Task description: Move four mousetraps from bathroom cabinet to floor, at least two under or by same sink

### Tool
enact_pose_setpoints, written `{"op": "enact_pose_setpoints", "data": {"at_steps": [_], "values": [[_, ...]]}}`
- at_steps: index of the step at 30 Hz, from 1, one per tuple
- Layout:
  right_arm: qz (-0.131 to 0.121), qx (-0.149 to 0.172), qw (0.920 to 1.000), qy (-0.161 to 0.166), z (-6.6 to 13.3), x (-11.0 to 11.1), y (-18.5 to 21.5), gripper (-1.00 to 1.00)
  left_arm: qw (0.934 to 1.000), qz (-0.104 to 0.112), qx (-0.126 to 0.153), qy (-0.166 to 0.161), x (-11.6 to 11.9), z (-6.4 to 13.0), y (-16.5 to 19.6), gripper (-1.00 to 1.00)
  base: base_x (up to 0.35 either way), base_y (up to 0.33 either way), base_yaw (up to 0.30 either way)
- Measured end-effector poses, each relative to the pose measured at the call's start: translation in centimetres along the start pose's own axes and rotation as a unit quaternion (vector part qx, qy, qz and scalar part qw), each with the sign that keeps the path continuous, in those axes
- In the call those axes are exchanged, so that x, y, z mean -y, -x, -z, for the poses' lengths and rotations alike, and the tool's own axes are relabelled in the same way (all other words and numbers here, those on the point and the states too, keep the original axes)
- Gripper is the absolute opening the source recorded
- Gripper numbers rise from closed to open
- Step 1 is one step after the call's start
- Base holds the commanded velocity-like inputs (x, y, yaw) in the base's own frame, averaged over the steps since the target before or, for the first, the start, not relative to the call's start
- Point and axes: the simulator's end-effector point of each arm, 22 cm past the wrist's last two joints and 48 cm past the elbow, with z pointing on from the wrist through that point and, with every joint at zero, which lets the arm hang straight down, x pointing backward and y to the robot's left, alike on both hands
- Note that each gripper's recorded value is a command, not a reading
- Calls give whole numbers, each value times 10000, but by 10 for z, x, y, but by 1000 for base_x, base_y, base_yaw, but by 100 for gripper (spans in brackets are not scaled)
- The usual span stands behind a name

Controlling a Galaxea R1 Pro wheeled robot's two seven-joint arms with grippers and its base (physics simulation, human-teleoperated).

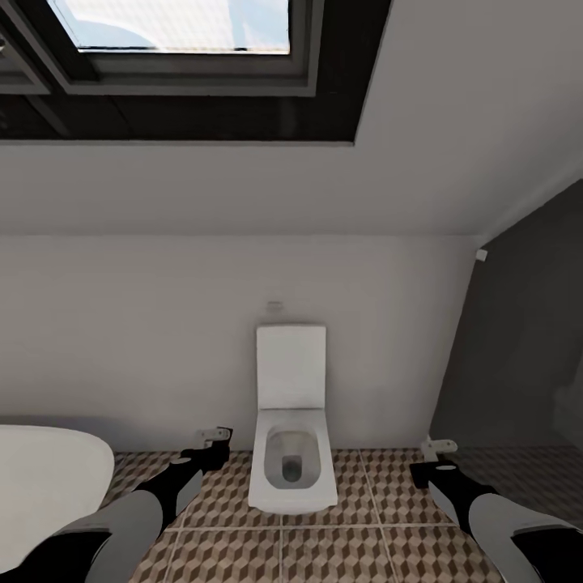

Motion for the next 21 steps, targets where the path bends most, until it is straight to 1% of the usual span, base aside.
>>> {"op": "enact_pose_setpoints", "data": {"at_steps": [21], "values": [[0,7,10000,-5,-19,-5,-10,-100,10000,0,0,-6,0,-18,-14,-100,0,0,0]]}}
